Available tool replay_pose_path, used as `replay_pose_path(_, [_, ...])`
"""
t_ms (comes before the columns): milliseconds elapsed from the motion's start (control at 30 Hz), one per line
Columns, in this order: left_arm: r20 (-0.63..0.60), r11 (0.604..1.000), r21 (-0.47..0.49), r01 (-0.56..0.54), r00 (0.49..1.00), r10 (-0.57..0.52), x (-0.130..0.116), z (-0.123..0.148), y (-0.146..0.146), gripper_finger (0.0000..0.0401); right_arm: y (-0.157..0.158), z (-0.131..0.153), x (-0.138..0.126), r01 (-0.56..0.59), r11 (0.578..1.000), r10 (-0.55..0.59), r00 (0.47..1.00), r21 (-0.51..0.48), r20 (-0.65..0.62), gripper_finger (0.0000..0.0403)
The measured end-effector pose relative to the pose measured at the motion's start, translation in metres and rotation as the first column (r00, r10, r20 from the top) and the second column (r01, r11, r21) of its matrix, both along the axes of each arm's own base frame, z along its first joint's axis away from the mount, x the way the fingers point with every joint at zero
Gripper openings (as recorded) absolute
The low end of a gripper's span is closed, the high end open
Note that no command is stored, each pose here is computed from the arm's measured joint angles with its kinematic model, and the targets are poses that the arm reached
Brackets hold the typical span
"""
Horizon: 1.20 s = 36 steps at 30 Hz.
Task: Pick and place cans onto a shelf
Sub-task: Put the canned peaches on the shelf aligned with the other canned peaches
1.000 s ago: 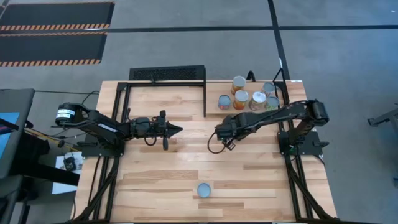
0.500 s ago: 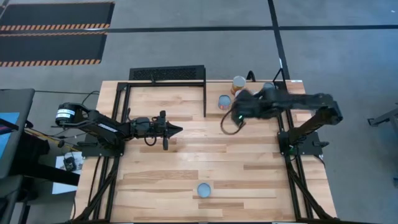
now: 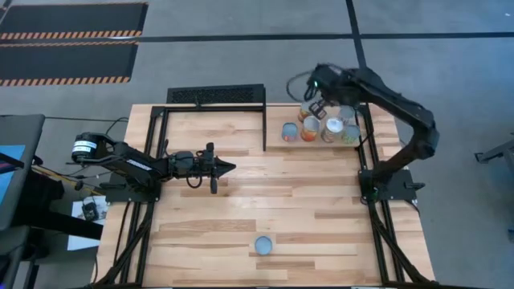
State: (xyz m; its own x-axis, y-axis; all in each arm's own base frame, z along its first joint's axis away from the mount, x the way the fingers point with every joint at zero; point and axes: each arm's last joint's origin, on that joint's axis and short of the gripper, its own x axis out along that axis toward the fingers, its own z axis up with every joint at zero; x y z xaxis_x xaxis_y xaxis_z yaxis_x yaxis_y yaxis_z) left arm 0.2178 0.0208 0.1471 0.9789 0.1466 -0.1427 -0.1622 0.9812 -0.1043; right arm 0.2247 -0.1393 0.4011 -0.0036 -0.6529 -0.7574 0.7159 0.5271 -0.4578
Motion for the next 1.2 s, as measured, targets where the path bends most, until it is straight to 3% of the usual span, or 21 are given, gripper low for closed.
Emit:
replay_pose_path(100, [-0.003, 1.0, 0.001, -0.006, 1.0, 0.006, 0.0, 0.0, 0.0, 0.0006, -0.029, -0.011, 0.004, -0.033, 0.997, 0.034, 0.999, 0.073, -0.011, 0.0004])
replay_pose_path(233, [-0.006, 1.0, 0.004, -0.005, 1.0, 0.005, 0.0, -0.001, 0.0, 0.0006, -0.056, -0.029, 0.0, 0.019, 0.987, -0.009, 0.998, 0.161, -0.066, 0.0004])
replay_pose_path(467, [-0.026, 1.0, 0.015, -0.003, 1.0, 0.004, 0.0, -0.002, 0.0, 0.0006, -0.065, -0.059, -0.008, 0.072, 0.959, -0.049, 0.995, 0.273, -0.089, 0.0003])
replay_pose_path(967, [-0.021, 1.0, 0.015, -0.004, 1.0, 0.005, 0.0, -0.002, 0.0, 0.0006, -0.079, -0.099, -0.02, 0.045, 0.958, -0.058, 0.998, 0.282, 0.038, 0.0002])
replay_pose_path(1200, [-0.02, 1.0, 0.015, -0.004, 1.0, 0.004, 0.0, -0.002, 0.0, 0.0006, -0.08, -0.108, -0.023, 0.053, 0.947, -0.067, 0.997, 0.318, 0.033, 0.0003])
